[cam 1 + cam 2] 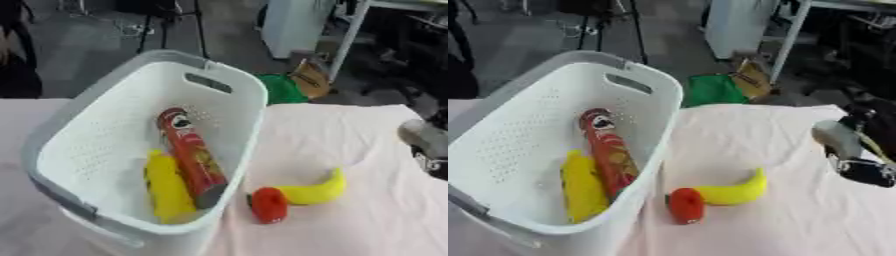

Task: Pick up objects on the table and place them in the box.

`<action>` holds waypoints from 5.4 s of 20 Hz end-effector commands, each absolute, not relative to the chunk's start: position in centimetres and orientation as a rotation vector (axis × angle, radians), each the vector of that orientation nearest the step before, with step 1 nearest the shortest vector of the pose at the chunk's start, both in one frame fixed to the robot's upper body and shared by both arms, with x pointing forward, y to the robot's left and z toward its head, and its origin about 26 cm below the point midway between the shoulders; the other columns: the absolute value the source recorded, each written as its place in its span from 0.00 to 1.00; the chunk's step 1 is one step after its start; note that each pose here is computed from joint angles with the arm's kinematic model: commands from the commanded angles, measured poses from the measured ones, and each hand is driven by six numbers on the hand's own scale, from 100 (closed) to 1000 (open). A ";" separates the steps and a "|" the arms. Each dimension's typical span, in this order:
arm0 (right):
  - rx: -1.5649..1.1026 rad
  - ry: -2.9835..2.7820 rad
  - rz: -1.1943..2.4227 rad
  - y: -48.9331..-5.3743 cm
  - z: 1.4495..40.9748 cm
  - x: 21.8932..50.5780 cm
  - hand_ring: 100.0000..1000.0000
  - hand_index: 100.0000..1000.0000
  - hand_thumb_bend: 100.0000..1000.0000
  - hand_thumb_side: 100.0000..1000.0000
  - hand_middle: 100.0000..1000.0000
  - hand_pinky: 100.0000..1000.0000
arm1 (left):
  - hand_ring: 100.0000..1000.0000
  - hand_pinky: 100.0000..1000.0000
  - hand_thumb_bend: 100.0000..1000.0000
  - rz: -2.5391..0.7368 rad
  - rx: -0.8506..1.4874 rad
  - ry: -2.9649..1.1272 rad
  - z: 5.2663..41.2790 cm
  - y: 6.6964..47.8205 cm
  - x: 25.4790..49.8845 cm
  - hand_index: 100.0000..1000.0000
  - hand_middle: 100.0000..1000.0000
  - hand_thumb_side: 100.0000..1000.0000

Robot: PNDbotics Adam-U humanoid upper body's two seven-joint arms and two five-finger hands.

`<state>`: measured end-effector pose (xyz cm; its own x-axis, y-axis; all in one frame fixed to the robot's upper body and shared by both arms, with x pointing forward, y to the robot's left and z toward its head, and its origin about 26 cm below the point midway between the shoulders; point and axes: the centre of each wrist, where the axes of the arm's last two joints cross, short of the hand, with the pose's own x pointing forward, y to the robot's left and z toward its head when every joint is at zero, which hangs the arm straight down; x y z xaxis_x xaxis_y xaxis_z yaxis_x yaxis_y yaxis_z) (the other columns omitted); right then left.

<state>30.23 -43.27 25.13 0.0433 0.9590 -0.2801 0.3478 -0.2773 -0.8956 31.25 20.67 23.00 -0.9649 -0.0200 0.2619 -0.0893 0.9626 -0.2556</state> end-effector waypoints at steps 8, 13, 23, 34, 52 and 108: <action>-1.780 -1.507 1.242 -40.5 31.4 30.0 0.91 0.60 0.00 0.40 0.51 0.96 | 0.41 0.55 0.00 0.354 0.056 -2.883 23.5 20.4 31.0 0.63 0.56 0.96; -1.795 -1.606 1.234 -39.0 33.4 29.9 0.91 0.60 0.00 0.40 0.50 0.96 | 0.41 0.55 0.00 0.338 0.028 -2.891 23.8 20.0 31.0 0.63 0.56 0.96; -1.758 -1.797 1.233 -36.1 36.1 29.9 0.91 0.59 0.00 0.41 0.48 0.96 | 0.41 0.55 0.00 0.311 -0.024 -2.914 24.5 19.3 31.0 0.63 0.56 0.96; -1.702 -1.930 1.192 -34.8 37.6 30.7 0.91 0.57 0.00 0.43 0.46 0.95 | 0.41 0.55 0.00 0.294 -0.076 -2.940 25.2 18.6 31.0 0.63 0.56 0.96; -1.515 -1.955 1.299 -35.5 35.9 33.8 0.96 0.65 0.00 0.74 0.55 0.97 | 0.41 0.55 0.00 0.303 -0.089 -2.973 26.0 18.6 31.1 0.63 0.56 0.96; -1.117 -2.114 1.466 -36.4 37.8 30.2 1.00 1.00 0.00 0.95 0.90 1.00 | 0.41 0.55 0.00 0.343 -0.010 -2.962 25.1 19.7 31.1 0.63 0.56 0.96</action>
